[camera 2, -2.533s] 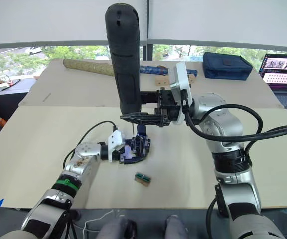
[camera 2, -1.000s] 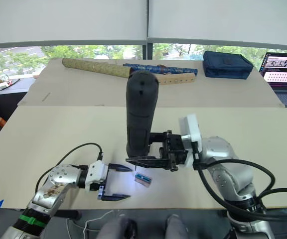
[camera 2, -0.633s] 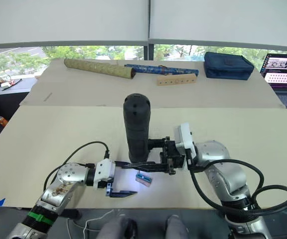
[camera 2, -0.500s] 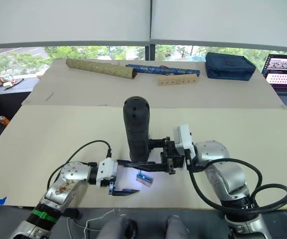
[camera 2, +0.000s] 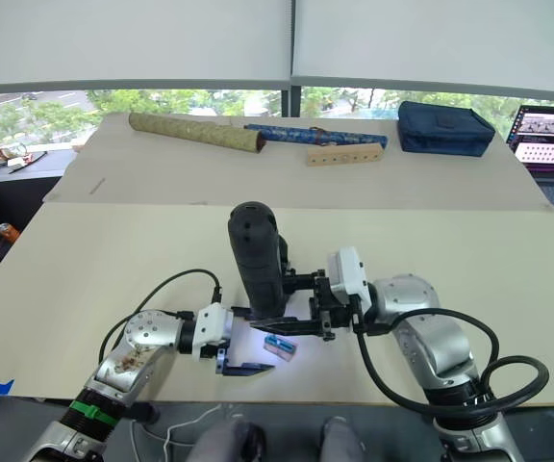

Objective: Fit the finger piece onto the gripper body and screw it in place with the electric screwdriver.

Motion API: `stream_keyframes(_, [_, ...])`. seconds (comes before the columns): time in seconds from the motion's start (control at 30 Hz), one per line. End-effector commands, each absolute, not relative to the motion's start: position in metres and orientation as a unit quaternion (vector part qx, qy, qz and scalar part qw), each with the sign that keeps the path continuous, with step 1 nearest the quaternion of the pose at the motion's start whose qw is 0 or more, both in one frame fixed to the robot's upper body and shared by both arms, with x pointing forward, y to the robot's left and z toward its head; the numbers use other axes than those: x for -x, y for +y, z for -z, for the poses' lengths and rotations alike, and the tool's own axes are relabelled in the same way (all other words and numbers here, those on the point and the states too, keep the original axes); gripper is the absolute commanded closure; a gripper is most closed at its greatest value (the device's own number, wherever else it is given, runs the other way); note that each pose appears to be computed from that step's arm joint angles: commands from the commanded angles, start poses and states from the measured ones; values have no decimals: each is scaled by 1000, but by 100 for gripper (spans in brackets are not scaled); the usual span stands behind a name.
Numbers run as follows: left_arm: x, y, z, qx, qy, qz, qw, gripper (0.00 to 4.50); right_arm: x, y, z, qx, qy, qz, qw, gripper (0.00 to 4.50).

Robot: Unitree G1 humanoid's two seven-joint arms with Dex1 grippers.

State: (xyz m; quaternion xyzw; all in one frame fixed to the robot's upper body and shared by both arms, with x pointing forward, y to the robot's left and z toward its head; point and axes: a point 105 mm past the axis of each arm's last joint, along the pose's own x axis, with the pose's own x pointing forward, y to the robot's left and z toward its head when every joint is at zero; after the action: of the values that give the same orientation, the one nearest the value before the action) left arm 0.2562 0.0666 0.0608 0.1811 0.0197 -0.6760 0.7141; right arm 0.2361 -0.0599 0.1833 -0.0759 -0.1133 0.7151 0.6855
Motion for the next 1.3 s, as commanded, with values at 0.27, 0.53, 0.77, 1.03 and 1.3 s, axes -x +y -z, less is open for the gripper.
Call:
stream_keyframes(0.27, [-246, 63, -40, -170, 64, 687, 704, 6, -231, -62, -190, 84, -140, -716, 679, 260])
stream_keyframes(0.53, [-245, 63, -39, -168, 68, 687, 704, 6, -232, -62, -188, 85, -136, -715, 680, 260])
stream_keyframes(0.77, [-245, 63, -38, -167, 70, 687, 704, 6, -233, -61, -186, 87, -135, -714, 682, 260])
stream_keyframes(1.03, [-244, 63, -37, -166, 71, 686, 705, 6, -234, -61, -185, 89, -133, -714, 682, 260])
stream_keyframes(1.3, [-245, 64, -36, -165, 73, 684, 707, 6, -233, -61, -185, 87, -132, -716, 680, 260])
